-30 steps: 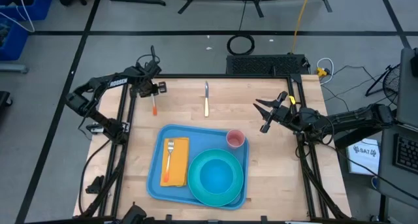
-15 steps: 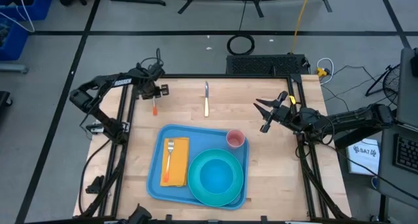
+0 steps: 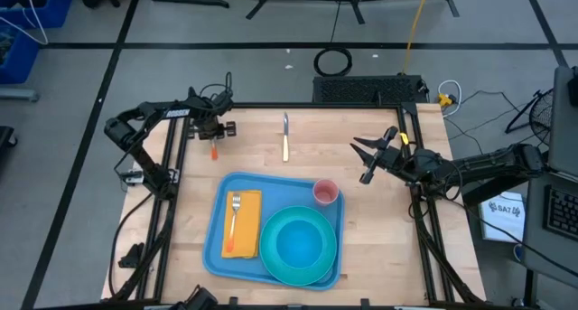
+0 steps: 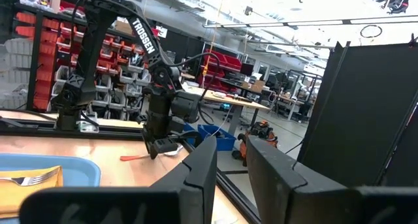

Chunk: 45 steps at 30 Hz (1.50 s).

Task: Set up tray
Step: Put the orange spoon on the orange napkin to the right of the orange fork

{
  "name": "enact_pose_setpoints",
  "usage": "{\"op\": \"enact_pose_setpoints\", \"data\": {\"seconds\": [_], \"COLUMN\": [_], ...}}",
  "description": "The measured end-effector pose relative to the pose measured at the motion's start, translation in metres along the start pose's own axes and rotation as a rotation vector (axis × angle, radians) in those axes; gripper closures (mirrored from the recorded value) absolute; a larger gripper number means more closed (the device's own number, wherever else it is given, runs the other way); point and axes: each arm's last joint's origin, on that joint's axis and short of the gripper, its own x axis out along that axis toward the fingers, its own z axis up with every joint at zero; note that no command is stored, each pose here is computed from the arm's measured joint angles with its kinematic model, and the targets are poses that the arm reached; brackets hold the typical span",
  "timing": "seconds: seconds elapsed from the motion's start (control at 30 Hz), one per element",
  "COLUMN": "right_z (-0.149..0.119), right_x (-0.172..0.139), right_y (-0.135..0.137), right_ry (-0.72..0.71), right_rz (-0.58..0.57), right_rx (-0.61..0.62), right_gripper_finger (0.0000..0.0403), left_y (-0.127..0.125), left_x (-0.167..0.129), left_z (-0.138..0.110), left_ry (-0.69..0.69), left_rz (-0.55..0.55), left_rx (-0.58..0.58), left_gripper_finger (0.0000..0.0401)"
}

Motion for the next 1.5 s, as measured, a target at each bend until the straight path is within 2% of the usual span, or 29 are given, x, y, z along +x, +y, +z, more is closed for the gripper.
{"op": "enact_pose_setpoints", "data": {"seconds": [0.13,0.17,0.37,0.57,0.67,0.8,1.03,1.23,1.37,1.5], "right_z": [-0.001,-0.001,-0.001,-0.001,-0.001,-0.001,-0.001,-0.001,-0.001,-0.001], "right_x": [0.000,0.000,0.000,0.000,0.000,0.000,0.000,0.000,0.000,0.000], "right_y": [0.000,0.000,0.000,0.000,0.000,0.000,0.000,0.000,0.000,0.000], "right_ry": [0.007,0.008,0.007,0.007,0.007,0.007,0.006,0.006,0.006,0.006], "right_rz": [0.003,0.003,0.003,0.003,0.002,0.002,0.002,0.002,0.002,0.002], "right_rx": [0.000,0.003,0.004,0.004,0.004,0.004,0.004,-0.003,-0.004,0.001], "right_gripper_finger": [0.0326,0.0326,0.0326,0.0326,0.0326,0.0326,0.0326,0.0326,0.0326,0.0326], "left_y": [0.000,0.000,0.000,-0.004,-0.006,-0.014,-0.027,-0.038,-0.036,-0.030], "left_x": [0.000,0.000,0.000,-0.008,-0.021,-0.050,-0.097,-0.114,-0.118,-0.125], "left_z": [-0.001,-0.001,-0.002,-0.010,-0.020,-0.035,-0.095,-0.172,-0.225,-0.274], "left_ry": [0.012,0.012,0.014,-0.032,-0.064,-0.129,-0.230,-0.241,-0.234,-0.233], "left_rz": [0.000,0.001,0.006,0.007,-0.029,-0.163,-0.354,-0.471,-0.541,-0.709], "left_rx": [0.024,0.027,0.038,0.105,0.139,0.200,0.308,0.374,0.342,0.252], "left_gripper_finger": [0.0377,0.0384,0.0391,0.0391,0.0391,0.0391,0.0391,0.0392,0.0392,0.0392]}}
